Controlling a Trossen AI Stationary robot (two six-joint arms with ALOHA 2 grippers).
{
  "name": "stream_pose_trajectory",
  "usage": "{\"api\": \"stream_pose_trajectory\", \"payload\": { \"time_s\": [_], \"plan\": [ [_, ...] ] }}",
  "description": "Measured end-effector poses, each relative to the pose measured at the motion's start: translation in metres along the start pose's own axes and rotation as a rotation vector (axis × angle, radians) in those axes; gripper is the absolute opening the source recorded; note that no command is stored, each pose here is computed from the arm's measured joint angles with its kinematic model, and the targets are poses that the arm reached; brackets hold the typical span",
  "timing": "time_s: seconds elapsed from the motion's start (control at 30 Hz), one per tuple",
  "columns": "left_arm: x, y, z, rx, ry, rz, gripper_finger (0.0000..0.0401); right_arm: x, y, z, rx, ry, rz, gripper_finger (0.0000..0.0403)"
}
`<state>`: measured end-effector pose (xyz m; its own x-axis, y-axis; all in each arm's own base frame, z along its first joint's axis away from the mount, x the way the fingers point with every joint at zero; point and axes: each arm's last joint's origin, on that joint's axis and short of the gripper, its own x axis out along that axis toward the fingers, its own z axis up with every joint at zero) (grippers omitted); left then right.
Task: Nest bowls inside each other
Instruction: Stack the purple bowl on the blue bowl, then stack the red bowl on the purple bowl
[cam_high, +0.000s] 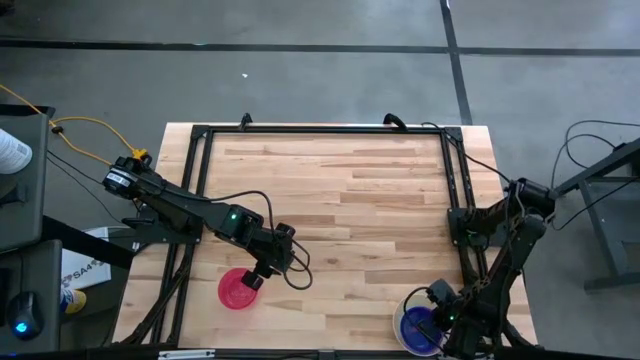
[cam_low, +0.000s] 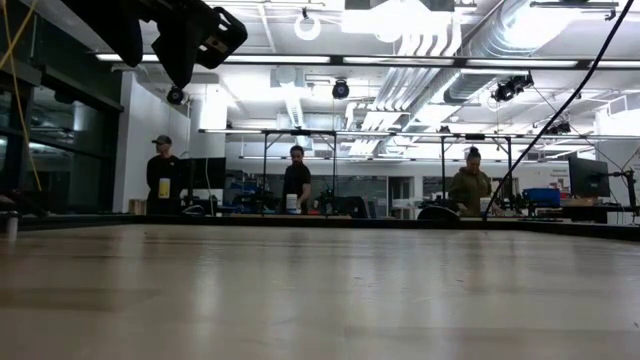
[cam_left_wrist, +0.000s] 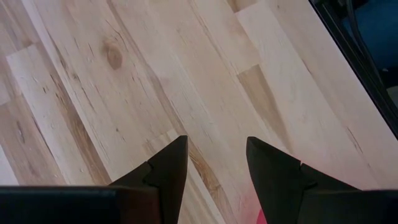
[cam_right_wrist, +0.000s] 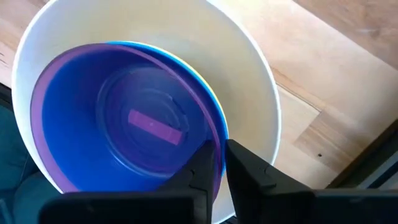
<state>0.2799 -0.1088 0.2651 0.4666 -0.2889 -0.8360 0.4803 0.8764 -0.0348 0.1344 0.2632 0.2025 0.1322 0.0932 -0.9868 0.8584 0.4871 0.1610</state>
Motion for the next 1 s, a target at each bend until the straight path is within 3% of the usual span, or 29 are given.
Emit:
{"api": "stream_pose_trajectory", "payload": {
  "time_s": [0.6, 0.83, 1.0],
  "plan": [
    [0.000, 0.000, 0.000, 0.000, -0.004, 0.001, 0.0164, -0.013, -0.002, 0.005, -0.021, 0.013, 0.028, 0.0103],
    [0.000, 0.000, 0.000, 0.000, -0.004, 0.001, 0.0164, -0.039, -0.003, 0.031, -0.030, -0.041, 0.096, 0.0112],
    [0.000, 0.000, 0.000, 0.005, 0.002, 0.001, 0.0164, -0.048, 0.011, 0.069, -0.106, -0.070, 0.136, 0.0109]
  ]
}}
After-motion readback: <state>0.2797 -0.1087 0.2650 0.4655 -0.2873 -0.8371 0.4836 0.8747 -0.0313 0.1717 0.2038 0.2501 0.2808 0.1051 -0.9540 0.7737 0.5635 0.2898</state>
